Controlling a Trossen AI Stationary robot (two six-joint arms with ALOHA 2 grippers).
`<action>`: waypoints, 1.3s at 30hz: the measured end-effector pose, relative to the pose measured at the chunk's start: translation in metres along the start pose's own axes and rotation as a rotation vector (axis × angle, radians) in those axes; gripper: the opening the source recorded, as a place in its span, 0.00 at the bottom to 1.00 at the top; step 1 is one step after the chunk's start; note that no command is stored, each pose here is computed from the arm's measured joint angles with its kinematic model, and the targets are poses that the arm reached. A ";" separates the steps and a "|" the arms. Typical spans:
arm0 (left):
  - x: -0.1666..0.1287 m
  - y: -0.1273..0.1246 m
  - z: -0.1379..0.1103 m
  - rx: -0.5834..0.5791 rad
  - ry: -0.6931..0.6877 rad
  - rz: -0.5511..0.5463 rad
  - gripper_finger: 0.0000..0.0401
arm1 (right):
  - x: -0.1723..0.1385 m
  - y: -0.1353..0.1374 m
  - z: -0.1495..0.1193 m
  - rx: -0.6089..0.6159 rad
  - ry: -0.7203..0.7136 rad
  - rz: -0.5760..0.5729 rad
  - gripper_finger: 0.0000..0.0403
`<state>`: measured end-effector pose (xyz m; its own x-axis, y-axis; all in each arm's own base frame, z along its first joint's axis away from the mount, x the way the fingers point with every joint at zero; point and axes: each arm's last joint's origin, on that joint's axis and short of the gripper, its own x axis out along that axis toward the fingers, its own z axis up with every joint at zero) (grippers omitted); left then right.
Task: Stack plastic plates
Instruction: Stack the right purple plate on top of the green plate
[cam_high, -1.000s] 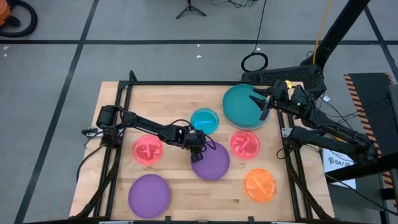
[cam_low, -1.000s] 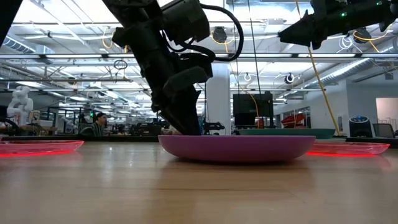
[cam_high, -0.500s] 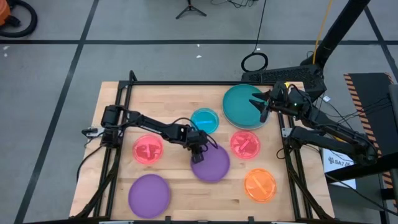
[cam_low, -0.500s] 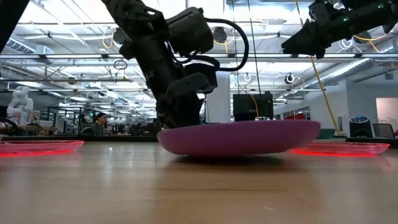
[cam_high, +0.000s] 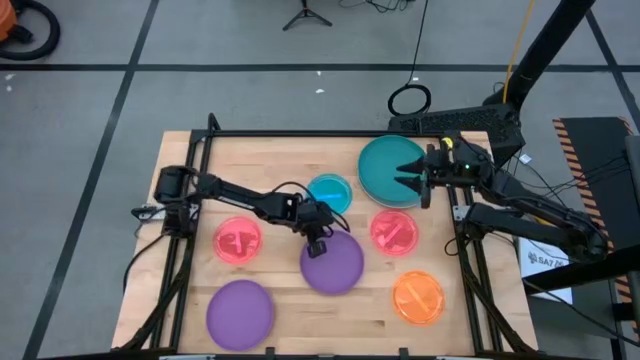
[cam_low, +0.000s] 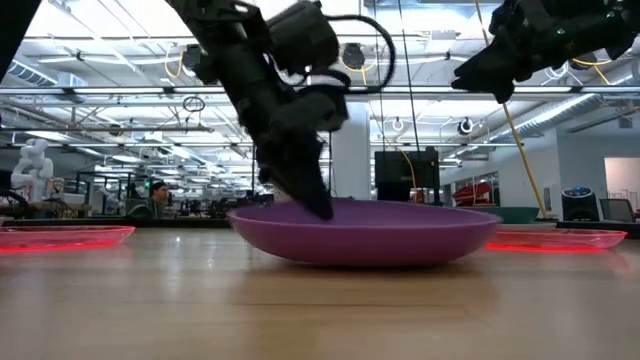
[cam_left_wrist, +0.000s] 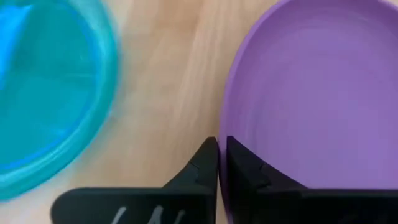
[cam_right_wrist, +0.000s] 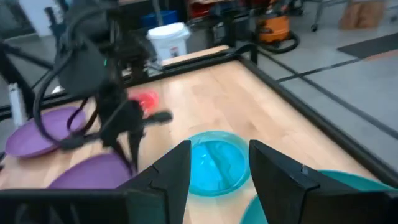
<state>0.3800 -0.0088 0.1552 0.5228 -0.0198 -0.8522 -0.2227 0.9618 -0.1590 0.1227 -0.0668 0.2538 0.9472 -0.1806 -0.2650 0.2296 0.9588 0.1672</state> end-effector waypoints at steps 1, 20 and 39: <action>-0.005 0.000 0.001 0.008 -0.009 0.012 0.03 | 0.002 0.000 -0.001 0.002 0.009 0.005 0.39; -0.096 0.008 0.039 -0.123 -0.541 0.534 0.03 | 0.038 0.017 0.006 -0.244 -0.057 0.046 0.39; -0.101 -0.001 0.047 -0.121 -0.645 0.497 0.03 | 0.048 0.015 -0.002 -0.094 0.014 0.009 0.39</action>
<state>0.3659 0.0052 0.2644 0.7017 0.5969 -0.3891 -0.6206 0.7803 0.0778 0.1713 -0.0604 0.2421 0.9458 -0.1694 -0.2771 0.1984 0.9768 0.0802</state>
